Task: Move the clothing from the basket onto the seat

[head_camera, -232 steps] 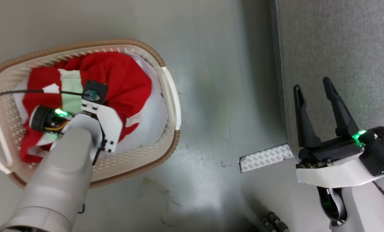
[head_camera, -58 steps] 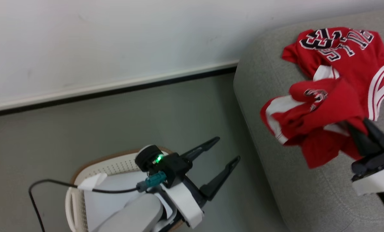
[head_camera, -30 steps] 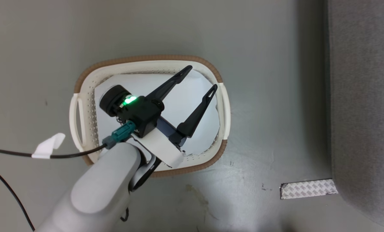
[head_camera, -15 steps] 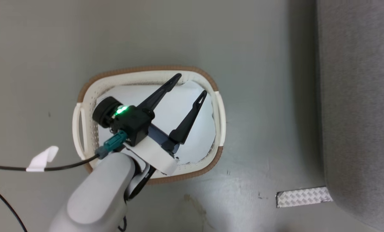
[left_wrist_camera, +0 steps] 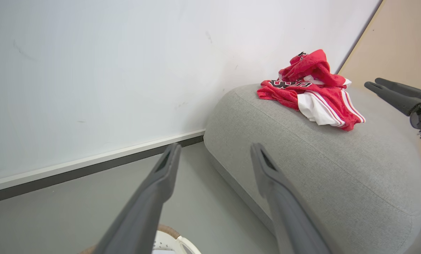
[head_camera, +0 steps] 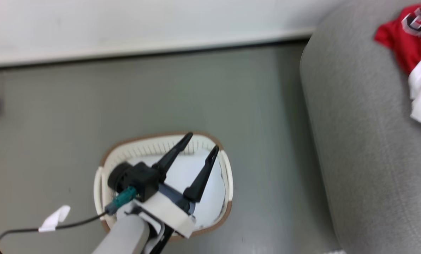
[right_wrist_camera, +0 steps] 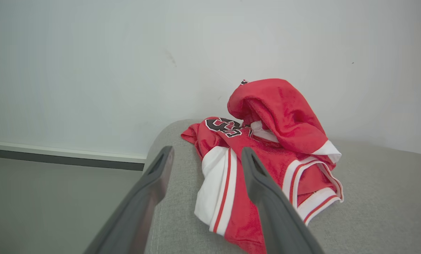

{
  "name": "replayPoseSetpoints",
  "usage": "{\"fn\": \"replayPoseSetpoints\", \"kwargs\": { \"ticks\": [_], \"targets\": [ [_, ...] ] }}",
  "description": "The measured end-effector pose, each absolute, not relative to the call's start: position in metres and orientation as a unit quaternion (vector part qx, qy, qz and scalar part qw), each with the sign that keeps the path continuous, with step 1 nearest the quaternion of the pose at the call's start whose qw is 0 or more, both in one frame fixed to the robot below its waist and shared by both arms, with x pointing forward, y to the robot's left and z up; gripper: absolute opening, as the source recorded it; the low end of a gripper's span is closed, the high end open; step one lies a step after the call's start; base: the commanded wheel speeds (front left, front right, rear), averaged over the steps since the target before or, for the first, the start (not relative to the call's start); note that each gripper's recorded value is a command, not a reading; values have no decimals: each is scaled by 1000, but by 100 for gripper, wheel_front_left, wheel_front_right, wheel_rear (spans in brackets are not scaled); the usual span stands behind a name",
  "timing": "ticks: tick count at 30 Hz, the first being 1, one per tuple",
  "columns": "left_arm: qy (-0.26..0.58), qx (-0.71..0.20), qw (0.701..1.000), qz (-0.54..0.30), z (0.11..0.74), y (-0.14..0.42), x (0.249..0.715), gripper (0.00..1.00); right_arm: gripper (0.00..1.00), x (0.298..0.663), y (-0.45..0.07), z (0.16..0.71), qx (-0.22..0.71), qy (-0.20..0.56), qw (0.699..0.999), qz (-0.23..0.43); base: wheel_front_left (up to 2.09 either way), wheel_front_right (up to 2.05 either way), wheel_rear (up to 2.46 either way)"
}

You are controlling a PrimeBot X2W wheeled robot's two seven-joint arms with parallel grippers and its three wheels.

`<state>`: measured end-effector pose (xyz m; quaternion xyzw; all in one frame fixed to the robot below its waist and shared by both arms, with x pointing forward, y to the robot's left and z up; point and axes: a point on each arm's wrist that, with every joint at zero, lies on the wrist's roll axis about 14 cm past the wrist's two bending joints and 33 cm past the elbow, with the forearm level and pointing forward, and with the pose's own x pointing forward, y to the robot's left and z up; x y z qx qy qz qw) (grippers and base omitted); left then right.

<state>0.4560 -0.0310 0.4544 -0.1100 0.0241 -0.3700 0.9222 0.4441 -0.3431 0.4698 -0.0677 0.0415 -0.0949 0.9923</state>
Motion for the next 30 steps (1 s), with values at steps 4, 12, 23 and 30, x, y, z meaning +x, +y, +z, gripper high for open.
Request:
{"fn": "replayPoseSetpoints", "kwargs": {
  "ticks": [4, 12, 23, 30],
  "targets": [
    [7, -114, 928, -356, 479, -23, 437, 100, 100, 413, -316, 487, -67, 16, 995, -76, 0, 0, 0],
    [-9, -112, 953, -281, 501, 24, 401, 100, 100, 361, -270, 505, -21, -28, 998, -53, 0, 0, 0],
    [-13, -91, 991, -94, 493, 146, 365, 100, 100, 346, -206, 498, 2, -28, 1000, 9, 0, 0, 0],
    [-11, -80, 997, -14, 487, 190, 348, 100, 100, 341, -172, 483, 27, -5, 998, 49, 0, 0, 0]
  ]
}}
